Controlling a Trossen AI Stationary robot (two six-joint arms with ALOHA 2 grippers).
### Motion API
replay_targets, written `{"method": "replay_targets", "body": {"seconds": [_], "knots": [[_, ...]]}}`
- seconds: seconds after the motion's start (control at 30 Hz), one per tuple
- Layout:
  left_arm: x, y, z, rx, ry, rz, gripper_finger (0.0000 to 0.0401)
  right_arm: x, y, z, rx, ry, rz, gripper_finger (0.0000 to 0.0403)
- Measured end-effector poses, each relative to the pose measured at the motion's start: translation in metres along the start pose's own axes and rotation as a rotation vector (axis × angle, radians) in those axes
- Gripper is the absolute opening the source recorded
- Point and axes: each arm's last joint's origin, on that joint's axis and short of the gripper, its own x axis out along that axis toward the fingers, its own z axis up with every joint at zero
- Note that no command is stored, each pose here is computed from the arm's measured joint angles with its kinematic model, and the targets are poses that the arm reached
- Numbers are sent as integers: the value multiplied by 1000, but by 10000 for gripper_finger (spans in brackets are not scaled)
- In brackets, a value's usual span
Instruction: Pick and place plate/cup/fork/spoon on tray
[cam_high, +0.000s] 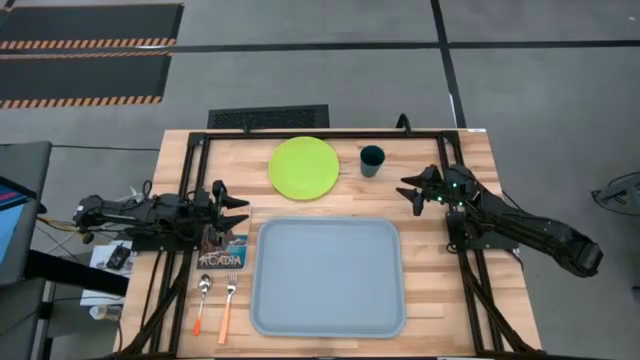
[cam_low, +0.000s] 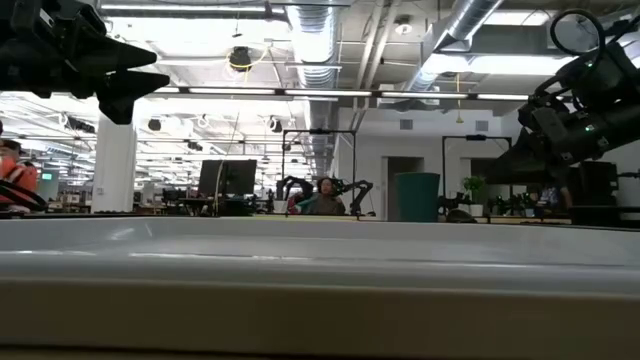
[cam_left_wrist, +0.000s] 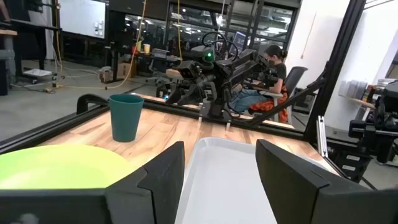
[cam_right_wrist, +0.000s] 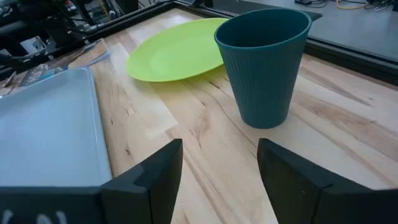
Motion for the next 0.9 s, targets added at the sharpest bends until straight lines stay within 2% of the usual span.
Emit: {"method": "replay_targets", "body": {"seconds": [0.27, 0.4, 0.73, 0.8, 0.9], "knots": [[0, 0, 0, 0, 0, 0, 188, 0, 0, 0, -2, -1, 0, 233], [0, 0, 0, 0, 0, 0, 188, 0, 0, 5, -103, -56, -15, 233], [0, 0, 0, 0, 0, 0, 188, -1, 1, 9, -119, -80, -19, 233], [0, 0, 0, -7, 0, 1, 188, -1, 1, 10, -80, -91, -17, 233], [0, 0, 0, -1, -1, 5, 188, -1, 1, 10, 62, -92, -9, 233]]}}
